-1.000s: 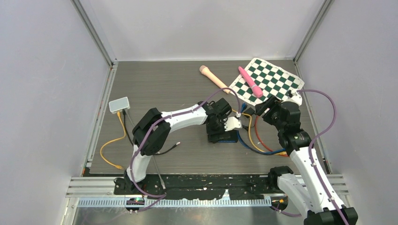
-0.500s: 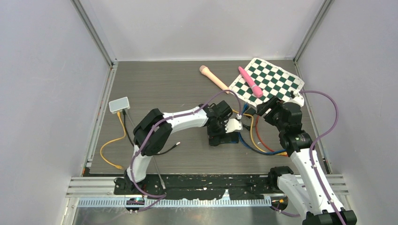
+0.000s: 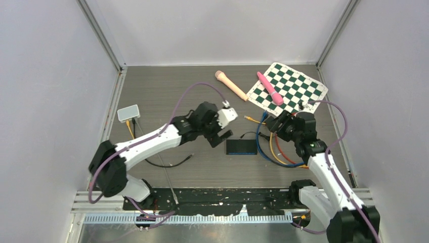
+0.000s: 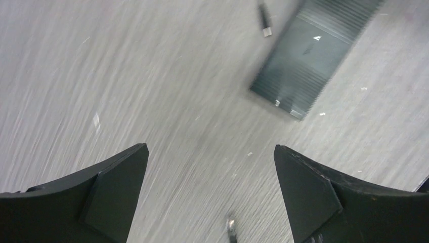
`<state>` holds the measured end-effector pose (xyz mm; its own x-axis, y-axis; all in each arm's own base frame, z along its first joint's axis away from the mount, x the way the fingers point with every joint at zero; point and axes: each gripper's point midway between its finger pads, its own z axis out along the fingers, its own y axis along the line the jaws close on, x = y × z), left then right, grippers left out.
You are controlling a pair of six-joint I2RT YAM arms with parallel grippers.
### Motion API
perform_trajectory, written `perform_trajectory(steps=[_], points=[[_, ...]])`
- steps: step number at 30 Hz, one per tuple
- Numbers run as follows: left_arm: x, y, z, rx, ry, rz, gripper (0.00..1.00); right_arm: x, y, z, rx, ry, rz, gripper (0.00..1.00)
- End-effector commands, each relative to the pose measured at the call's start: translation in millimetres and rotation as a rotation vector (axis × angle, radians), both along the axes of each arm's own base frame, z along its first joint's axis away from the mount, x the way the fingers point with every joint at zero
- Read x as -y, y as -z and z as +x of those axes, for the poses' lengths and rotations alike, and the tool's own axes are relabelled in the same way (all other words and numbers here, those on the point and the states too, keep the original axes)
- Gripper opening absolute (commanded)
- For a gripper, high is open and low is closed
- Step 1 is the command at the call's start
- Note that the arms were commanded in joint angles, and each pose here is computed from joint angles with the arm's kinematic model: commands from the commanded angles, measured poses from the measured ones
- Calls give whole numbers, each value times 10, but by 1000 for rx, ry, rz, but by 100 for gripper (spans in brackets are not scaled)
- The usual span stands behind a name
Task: Pull the plug from the switch port
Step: Move the switch port to the center of the board.
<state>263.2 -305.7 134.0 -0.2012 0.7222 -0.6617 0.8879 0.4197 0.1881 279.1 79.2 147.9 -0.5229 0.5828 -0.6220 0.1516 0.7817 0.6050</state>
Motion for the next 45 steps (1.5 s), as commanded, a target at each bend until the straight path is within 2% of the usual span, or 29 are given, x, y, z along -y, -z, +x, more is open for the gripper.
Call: perform_trajectory(steps=[1, 5, 9, 13, 16, 21, 26, 31, 40, 45], points=[[-559, -236, 316, 129, -402, -166, 100, -471, 83, 24, -29, -201, 98, 59], [-1240, -308, 441, 115, -718, -267, 100, -989, 243, -40, -108, -370, -28, 55], [-1964, -448, 490, 186, -1002, -352, 100, -1422, 282, -3, -131, -462, -91, 48], [-2480, -465, 427, 199, -1205, -391, 100, -2047, 307, -72, -139, -602, -37, 41], [-2741, -385, 360, 162, -1302, -368, 99, -2288, 543, -116, -206, -650, -68, 39], [-3047, -234, 232, 115, -1413, -326, 100, -2467, 735, -148, -242, -682, -70, 38], [-3234, -137, 181, 93, -1475, -326, 100, -2416, 863, -115, -265, -674, -134, 38], [-3338, 22, 153, 12, -1530, -329, 100, -2299, 986, -223, -296, -686, -168, 38], [-3510, 314, 78, -115, -1658, -367, 100, -2141, 993, -192, -280, -641, -215, 40], [-3580, 348, 57, -107, -1691, -352, 100, -2229, 853, -202, -245, -665, -162, 43]])
